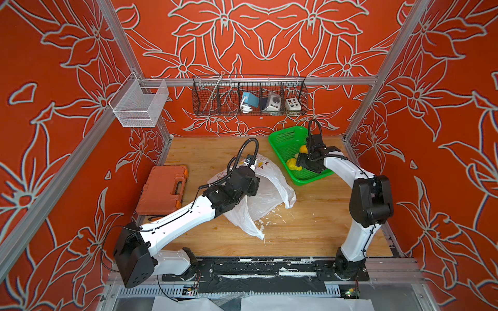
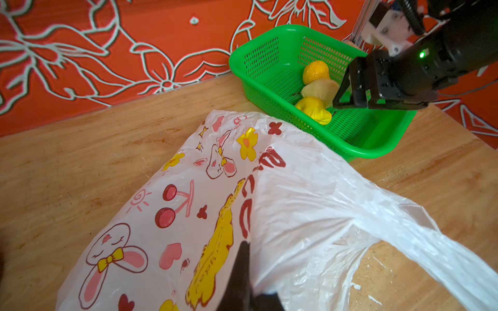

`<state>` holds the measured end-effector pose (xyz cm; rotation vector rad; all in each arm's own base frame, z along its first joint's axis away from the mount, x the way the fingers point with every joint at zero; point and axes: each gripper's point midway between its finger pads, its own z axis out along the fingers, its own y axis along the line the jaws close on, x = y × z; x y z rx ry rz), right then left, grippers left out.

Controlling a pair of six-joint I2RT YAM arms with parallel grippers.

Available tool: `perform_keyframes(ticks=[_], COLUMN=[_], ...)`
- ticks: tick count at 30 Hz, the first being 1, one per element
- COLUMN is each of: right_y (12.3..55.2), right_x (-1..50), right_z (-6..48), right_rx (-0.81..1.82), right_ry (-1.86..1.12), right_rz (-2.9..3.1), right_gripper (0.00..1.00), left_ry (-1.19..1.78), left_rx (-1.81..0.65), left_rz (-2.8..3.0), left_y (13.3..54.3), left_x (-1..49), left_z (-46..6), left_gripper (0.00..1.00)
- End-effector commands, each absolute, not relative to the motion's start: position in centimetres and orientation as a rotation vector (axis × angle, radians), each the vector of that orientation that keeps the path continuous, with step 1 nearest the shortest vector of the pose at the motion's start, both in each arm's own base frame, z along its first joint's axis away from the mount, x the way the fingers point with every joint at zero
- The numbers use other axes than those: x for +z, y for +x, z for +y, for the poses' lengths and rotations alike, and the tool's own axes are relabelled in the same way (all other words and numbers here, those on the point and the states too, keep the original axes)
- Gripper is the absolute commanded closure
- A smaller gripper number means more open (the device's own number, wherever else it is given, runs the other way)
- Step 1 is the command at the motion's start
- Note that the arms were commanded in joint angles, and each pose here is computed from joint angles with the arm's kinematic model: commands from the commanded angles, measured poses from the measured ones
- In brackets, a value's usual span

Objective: Place the pears into plastic bags & tie knots
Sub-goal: Move the basket to the center of the board, then pick up the pear from the basket.

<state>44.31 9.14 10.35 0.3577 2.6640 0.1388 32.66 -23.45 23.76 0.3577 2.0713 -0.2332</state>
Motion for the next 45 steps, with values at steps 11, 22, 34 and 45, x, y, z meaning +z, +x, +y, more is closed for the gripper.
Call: perform_keyframes(ticks=[11, 22, 34, 45], right_y=[31.6, 37.1, 40.6, 43.7], right_x=[9.8, 11.8, 8.4, 6.3], right_z=[8.2, 5.1, 4.3, 4.1], right_rx=[0.285, 0.046, -0.062, -0.038], right_ry=[0.391, 0.513, 0.557, 0.496], right_rz=[2.723, 2.655, 2.672, 2.693], right_gripper=[0.18, 0.08, 0.07, 0.08], left_ry=[0.348, 0.352, 0.364, 0.371], left_rx=[-0.198, -0.199, -0.223, -0.218], left_rz=[2.076, 2.083, 2.093, 2.097], left_y=[33.4, 33.7, 33.5, 33.5], left_x=[23.1, 22.2, 21.3, 20.9], left_z=[-22.3, -22.5, -22.9, -22.9], left_gripper=[1.00, 1.00, 1.00, 1.00])
